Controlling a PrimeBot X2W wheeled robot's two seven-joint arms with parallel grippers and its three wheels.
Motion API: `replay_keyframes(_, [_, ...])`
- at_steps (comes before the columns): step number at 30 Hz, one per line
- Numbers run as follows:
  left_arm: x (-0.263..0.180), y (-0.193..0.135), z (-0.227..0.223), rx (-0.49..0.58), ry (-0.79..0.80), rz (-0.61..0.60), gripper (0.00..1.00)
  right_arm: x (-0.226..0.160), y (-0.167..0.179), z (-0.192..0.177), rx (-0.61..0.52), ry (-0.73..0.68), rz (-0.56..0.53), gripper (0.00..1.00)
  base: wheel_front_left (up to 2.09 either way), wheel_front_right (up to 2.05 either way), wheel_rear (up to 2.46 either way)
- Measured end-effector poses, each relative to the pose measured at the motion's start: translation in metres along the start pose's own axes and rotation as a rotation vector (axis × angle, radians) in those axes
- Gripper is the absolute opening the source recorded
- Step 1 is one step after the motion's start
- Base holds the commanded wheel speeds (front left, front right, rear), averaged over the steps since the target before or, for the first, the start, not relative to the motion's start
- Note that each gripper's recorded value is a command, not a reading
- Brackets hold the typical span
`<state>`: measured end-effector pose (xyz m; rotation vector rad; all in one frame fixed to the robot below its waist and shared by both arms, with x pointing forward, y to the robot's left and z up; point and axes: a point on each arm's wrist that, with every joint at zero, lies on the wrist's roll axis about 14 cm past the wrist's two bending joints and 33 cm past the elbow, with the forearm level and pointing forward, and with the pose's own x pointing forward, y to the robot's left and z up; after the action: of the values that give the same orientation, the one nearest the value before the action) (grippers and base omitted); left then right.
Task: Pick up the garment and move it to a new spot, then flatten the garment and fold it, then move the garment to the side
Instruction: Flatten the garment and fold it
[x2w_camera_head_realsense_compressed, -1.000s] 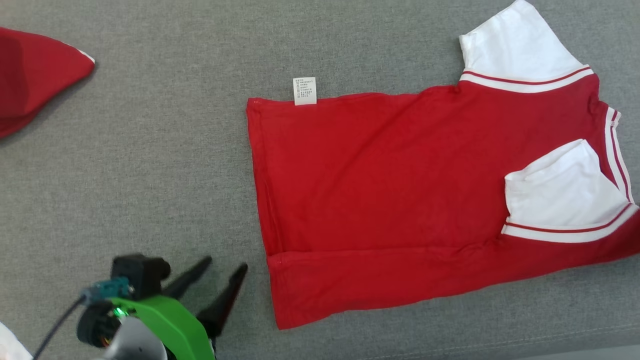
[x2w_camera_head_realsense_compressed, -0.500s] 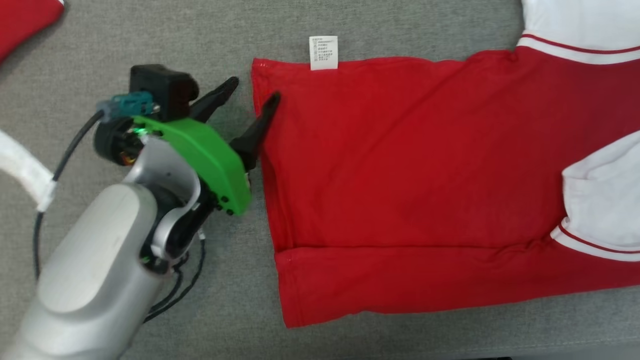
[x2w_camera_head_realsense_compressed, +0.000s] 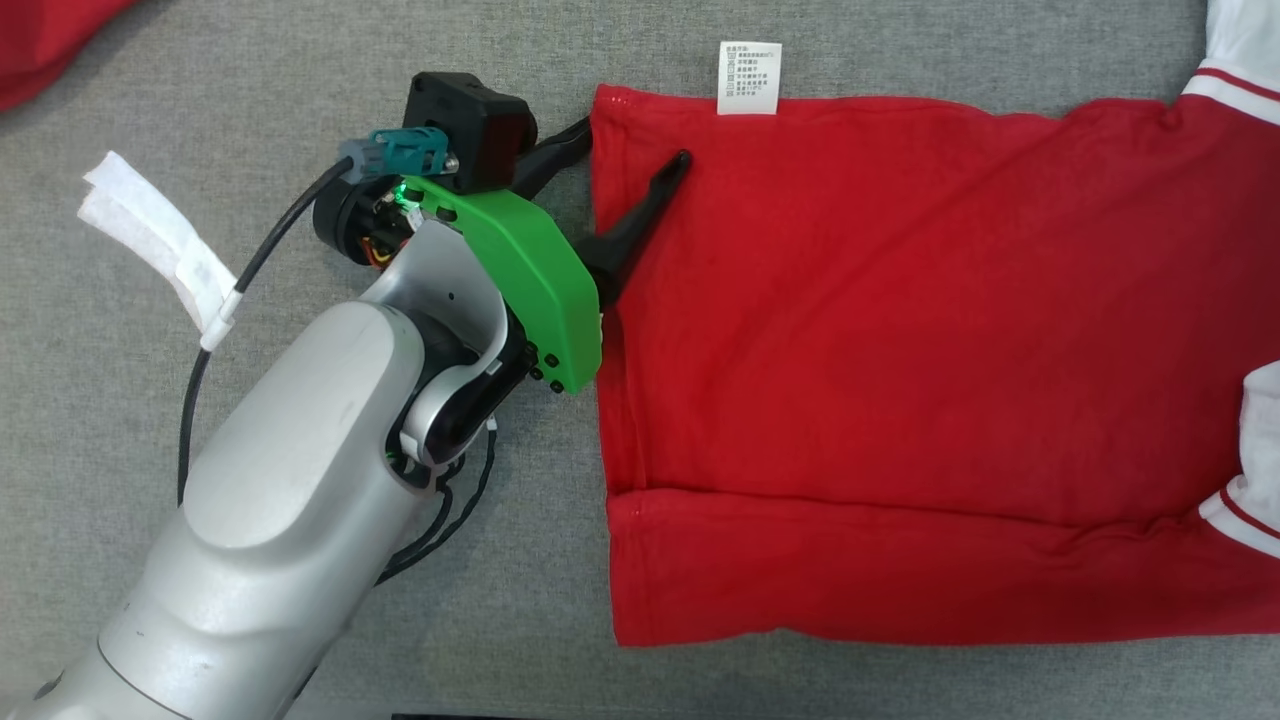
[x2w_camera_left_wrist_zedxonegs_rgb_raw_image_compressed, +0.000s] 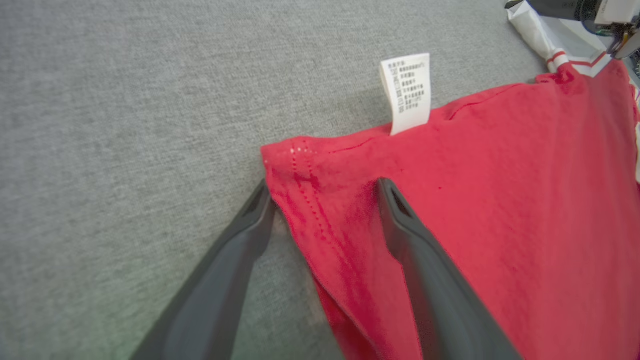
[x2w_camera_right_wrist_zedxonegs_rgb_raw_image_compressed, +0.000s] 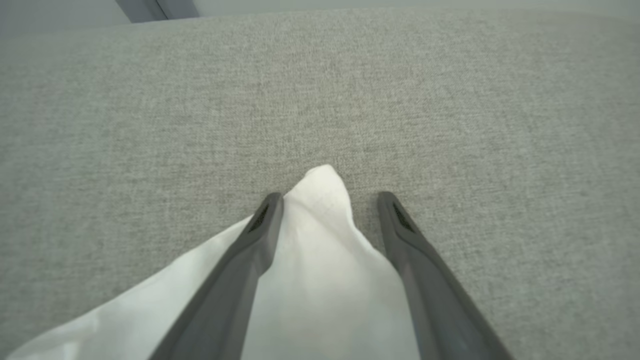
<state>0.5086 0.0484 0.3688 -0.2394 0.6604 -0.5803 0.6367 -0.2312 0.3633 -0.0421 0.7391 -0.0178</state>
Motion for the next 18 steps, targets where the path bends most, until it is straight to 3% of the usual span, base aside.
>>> replay_keyframes(1, [0.001, -0.002, 0.001, -0.005, -0.001, -0.008, 0.0, -0.001, 0.0, -0.001, 0.013, 0.005, 0.006, 0.0, 0.0, 0.0, 0.0])
replay_keyframes(7, [0.001, 0.001, 0.012, 0.019, -0.038, -0.008, 0.0, -0.01, -0.014, 0.015, 0.038, -0.089, -0.024, 0.0, 0.0, 0.0, 0.0])
replay_keyframes(12, [-0.01, 0.018, 0.039, 0.017, -0.132, 0.049, 0.0, -0.029, -0.026, 0.051, 0.058, -0.216, -0.038, 0.0, 0.0, 0.0, 0.0])
replay_keyframes(18, [-0.025, 0.006, 0.048, -0.023, -0.199, 0.029, 0.0, -0.058, -0.041, 0.061, 0.092, -0.297, -0.019, 0.0, 0.0, 0.0, 0.0])
